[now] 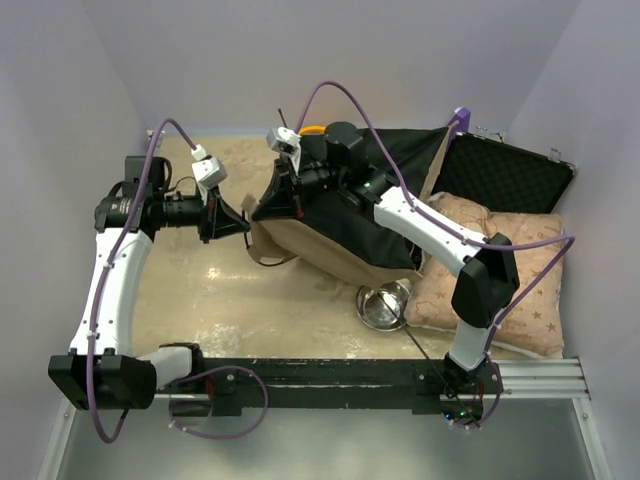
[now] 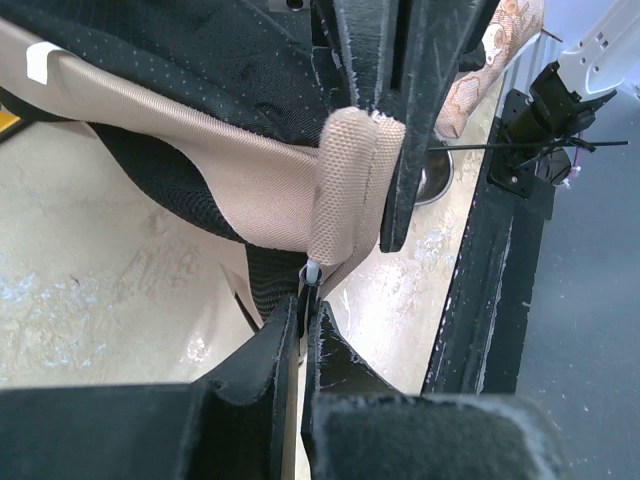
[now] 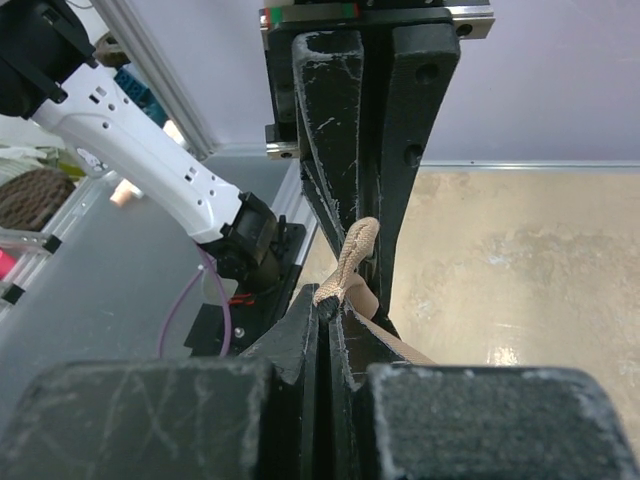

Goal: Set up the pet tent

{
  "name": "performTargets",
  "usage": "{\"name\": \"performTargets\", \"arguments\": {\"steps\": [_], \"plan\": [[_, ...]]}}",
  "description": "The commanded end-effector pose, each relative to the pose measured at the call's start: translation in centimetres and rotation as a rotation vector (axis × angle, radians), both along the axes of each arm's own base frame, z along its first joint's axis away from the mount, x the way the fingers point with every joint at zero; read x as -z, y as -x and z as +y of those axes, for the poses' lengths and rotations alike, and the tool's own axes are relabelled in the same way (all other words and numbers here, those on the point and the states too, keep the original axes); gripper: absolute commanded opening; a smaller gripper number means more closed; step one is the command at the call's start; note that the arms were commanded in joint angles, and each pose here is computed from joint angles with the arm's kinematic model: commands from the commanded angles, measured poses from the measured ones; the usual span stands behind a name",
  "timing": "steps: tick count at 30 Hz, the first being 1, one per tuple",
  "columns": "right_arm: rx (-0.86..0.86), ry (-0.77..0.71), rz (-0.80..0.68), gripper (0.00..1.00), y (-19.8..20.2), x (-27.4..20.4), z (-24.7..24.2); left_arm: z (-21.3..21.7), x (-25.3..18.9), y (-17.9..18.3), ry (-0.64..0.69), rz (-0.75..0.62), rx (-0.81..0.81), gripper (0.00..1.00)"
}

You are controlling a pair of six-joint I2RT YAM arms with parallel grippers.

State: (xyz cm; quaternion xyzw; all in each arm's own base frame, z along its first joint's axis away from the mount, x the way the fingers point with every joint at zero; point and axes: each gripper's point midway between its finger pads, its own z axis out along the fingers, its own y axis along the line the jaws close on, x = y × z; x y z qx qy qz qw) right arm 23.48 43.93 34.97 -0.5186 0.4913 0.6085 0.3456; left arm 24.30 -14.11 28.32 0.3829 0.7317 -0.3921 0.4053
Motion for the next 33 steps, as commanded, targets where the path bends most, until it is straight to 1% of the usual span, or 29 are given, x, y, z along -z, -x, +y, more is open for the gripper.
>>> {"name": "performTargets", "arguments": {"steps": [1,5,6,8,9,15,21,26,33], "plan": [[-0.091,-0.271,-0.357,0.00,5.8,-12.2,-2.7,1.6,4.1,0.3,-0.135,0.174,-0.077,0.00],[-0.067,-0.219,-0.347,0.00,4.8,-10.4,-2.1,1.5,3.5,0.4,-0.133,0.160,-0.071,0.00],[-0.063,-0.217,-0.372,0.00,4.5,-10.0,-1.9,1.5,3.3,0.4,-0.132,0.155,-0.068,0.00],[-0.057,-0.201,-0.370,0.00,4.1,-9.2,-1.7,1.5,3.2,0.4,-0.129,0.152,-0.066,0.00],[-0.054,-0.196,-0.369,0.00,3.9,-9.0,-1.6,0.9,3.1,0.8,-0.131,0.148,-0.041,0.00],[-0.039,-0.198,-0.367,0.00,3.4,-8.9,-1.3,0.4,3.4,1.4,-0.129,0.157,-0.015,0.00],[-0.040,-0.199,-0.360,0.00,3.4,-9.0,-1.2,0.4,3.2,1.4,-0.134,0.138,-0.013,0.00],[-0.032,-0.176,-0.357,0.00,3.1,-8.2,-1.0,0.4,2.4,1.2,-0.128,0.112,-0.009,0.00],[-0.033,-0.140,-0.342,0.00,2.9,-6.7,-0.9,0.2,2.0,1.2,-0.117,0.115,-0.007,0.00]]}}
